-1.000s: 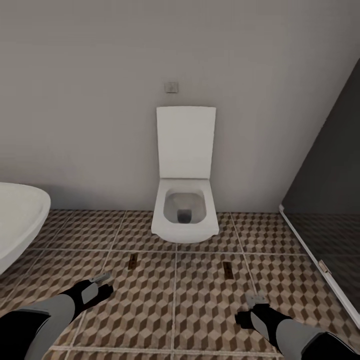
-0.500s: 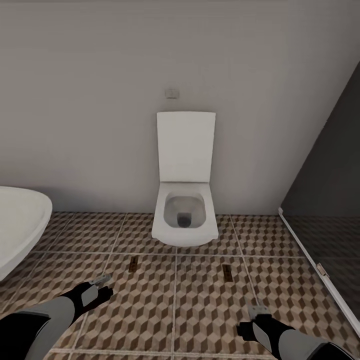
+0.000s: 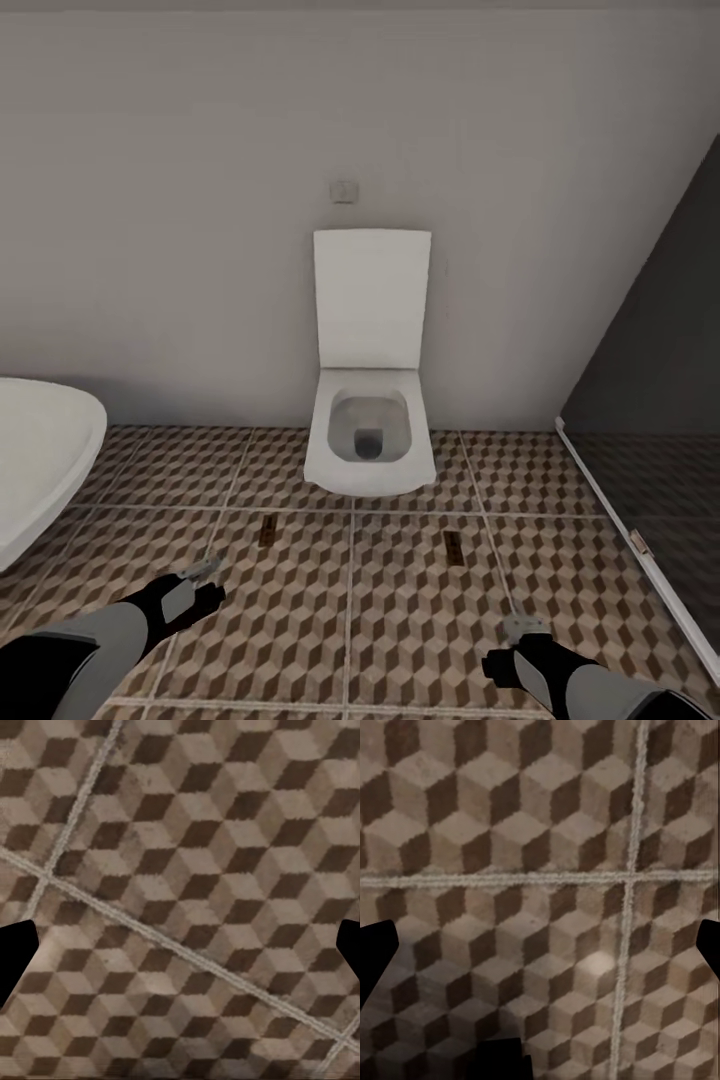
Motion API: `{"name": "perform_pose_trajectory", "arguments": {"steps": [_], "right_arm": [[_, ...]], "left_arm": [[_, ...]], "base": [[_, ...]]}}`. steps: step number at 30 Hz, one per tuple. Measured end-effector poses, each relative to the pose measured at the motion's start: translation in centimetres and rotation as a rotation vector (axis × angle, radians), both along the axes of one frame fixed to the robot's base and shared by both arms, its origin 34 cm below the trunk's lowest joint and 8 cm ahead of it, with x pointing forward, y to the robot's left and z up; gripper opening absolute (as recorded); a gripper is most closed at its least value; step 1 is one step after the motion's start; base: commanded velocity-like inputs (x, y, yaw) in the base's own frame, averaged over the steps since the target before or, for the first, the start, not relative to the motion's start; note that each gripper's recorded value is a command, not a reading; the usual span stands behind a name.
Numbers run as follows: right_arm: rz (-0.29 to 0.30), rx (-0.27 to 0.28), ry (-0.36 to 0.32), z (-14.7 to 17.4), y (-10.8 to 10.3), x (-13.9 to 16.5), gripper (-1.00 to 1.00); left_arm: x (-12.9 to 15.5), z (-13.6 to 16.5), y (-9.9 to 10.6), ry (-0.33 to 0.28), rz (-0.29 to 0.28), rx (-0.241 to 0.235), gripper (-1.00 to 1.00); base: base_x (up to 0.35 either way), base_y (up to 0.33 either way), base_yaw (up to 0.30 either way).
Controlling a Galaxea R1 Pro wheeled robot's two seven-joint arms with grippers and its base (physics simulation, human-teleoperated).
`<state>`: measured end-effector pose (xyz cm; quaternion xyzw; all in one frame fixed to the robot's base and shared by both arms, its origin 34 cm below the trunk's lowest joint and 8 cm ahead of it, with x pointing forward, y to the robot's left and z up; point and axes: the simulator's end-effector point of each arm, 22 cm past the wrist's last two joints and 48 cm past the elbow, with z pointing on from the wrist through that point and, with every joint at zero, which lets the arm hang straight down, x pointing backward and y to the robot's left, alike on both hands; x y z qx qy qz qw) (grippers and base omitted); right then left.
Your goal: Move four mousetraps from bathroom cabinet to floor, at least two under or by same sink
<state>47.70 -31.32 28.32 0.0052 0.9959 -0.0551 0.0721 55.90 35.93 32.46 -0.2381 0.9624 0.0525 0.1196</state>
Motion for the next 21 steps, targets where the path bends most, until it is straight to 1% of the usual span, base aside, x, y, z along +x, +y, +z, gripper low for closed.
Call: {"name": "perform_pose_trajectory", "arguments": {"steps": [3,4,9,10,14,21], "right_arm": [[0.000,0.000,0.006,0.5,-0.1,-0.3,1.00],[0.000,0.000,0.006,0.7,-0.1,-0.2,1.00],[0.000,0.001,0.027,1.2,-0.1,-1.6,1.00],[0.000,0.001,0.027,1.4,-0.1,-1.6,1.00],[0.002,0.001,0.039,1.9,-0.1,-2.6,1.00],[0.005,0.000,0.047,3.2,-0.1,-2.9,1.00]], "left_arm": [[-1.1,0.1,0.0,0.018,0.000,0.000,1.00],[-1.1,0.3,0.0,0.018,0.000,0.000,1.00],[-3.0,0.4,0.0,0.049,0.000,-0.001,1.00],[-3.0,0.6,0.0,0.049,0.000,-0.001,1.00],[-4.8,0.6,-0.1,0.076,0.001,-0.002,1.00],[-6.5,1.3,-0.1,0.102,0.003,-0.003,1.00]], "base": [[0.000,0.000,0.000],[0.000,0.000,0.000],[0.000,0.000,0.000],[0.000,0.000,0.000],[0.000,0.000,0.000],[0.000,0.000,0.000]]}}
